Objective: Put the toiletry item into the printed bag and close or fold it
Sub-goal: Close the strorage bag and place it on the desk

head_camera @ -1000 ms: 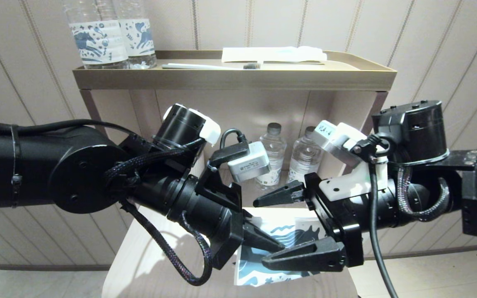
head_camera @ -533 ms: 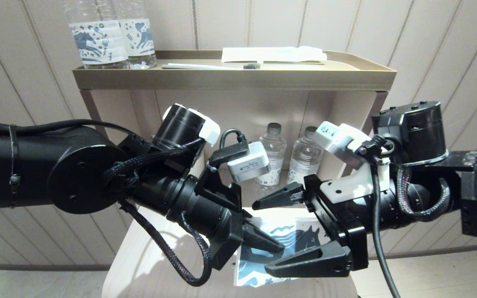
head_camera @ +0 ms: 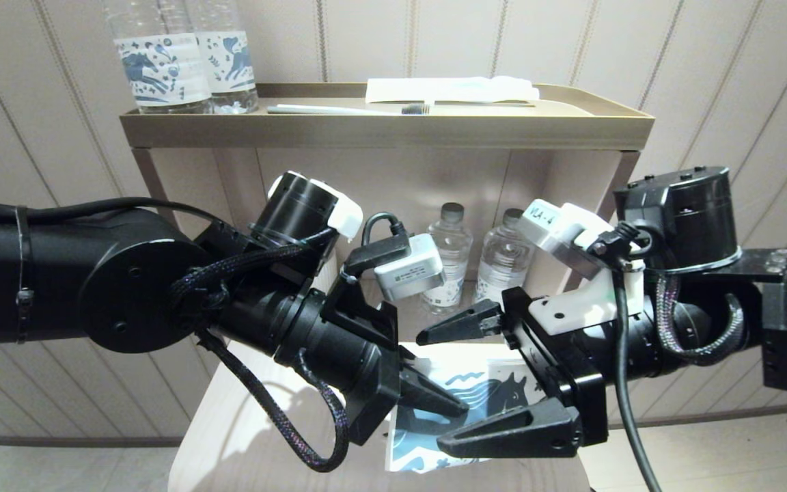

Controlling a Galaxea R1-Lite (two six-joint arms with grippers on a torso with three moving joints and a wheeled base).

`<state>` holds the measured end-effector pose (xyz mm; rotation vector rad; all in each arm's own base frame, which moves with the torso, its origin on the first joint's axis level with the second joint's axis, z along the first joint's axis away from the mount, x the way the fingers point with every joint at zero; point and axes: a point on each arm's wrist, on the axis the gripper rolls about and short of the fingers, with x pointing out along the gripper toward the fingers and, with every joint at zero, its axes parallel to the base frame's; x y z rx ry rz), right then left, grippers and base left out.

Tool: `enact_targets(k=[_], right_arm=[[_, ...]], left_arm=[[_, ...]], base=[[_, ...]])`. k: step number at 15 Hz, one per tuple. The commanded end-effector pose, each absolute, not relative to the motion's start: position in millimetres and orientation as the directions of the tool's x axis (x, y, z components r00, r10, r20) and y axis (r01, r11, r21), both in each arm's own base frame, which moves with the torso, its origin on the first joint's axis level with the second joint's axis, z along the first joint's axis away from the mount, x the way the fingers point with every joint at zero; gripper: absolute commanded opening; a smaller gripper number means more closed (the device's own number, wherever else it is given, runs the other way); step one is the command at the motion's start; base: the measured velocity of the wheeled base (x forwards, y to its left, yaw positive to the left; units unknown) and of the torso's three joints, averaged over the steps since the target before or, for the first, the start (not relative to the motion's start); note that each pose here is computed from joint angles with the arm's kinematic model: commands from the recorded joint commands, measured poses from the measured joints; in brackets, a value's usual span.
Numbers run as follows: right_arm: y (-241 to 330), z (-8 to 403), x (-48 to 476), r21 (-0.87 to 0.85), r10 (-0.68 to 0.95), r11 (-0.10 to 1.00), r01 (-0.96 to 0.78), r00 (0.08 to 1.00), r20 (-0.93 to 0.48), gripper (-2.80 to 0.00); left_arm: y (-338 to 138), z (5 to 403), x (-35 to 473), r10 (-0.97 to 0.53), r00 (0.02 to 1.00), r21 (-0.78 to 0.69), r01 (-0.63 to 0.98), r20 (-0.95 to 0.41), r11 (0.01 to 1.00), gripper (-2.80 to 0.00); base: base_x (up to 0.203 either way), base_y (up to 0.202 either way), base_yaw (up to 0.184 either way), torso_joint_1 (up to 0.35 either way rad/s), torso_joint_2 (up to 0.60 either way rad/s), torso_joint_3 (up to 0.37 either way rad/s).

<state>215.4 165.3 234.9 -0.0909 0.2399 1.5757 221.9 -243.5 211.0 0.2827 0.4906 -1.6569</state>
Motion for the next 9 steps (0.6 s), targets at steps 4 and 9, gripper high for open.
enact_targets(k=[4,9], right_arm=[[165.4,236.1,215.4,0.089,0.979,-0.006,-0.996,-0.024,-0.204,0.00],[164.9,236.3,214.6,0.091,0.979,-0.010,-0.996,-0.029,-0.202,0.00]], left_arm=[[-243.4,211.3,221.6,-0.878,-0.153,-0.155,0.984,-0.454,-0.092,-2.80],[-243.2,211.8,221.3,-0.878,-0.153,-0.154,0.984,-0.453,-0.092,-2.80]], base=[[0.000,0.000,0.000,0.000,0.00,0.000],[0.000,0.000,0.000,0.000,0.00,0.000]])
